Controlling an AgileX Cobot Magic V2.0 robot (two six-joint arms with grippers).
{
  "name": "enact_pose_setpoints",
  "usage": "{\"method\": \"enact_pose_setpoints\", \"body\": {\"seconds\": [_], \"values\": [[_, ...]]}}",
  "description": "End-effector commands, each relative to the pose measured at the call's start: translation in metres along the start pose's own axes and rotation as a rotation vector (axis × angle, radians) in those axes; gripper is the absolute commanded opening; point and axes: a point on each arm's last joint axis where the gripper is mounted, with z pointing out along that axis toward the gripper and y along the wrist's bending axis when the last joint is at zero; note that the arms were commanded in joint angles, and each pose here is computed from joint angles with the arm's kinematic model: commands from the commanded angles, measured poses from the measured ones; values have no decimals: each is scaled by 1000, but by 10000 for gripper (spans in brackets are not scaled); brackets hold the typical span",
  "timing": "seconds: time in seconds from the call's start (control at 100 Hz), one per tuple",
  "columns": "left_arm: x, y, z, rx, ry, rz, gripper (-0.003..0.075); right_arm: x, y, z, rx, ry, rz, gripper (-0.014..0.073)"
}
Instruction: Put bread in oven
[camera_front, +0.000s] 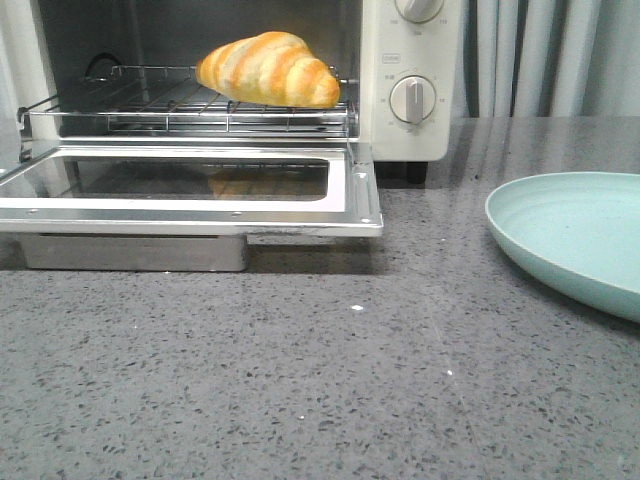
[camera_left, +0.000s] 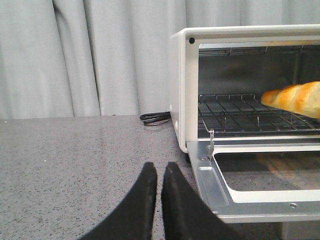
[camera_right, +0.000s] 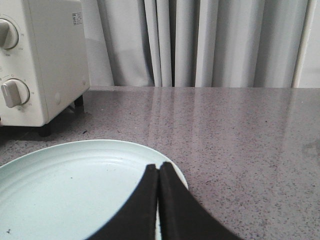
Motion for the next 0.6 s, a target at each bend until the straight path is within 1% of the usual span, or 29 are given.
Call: {"method": "enact_pose_setpoints", "body": {"seconds": [0.0,0.14,0.28,0.59], "values": [[-2,1,-3,-12,-92,-38,-20,-6,-1,-2,10,-95,0,-44],[-2,1,-3,-12,-92,-40,-20,-6,-1,-2,10,-95,0,-44],[-2,1,-3,-14,-92,-77,-20,-6,-1,-2,10,-95,0,-44],[-1,1,-2,-13,-82,-79,-20,-6,-1,-2,10,-95,0,-44]]}}
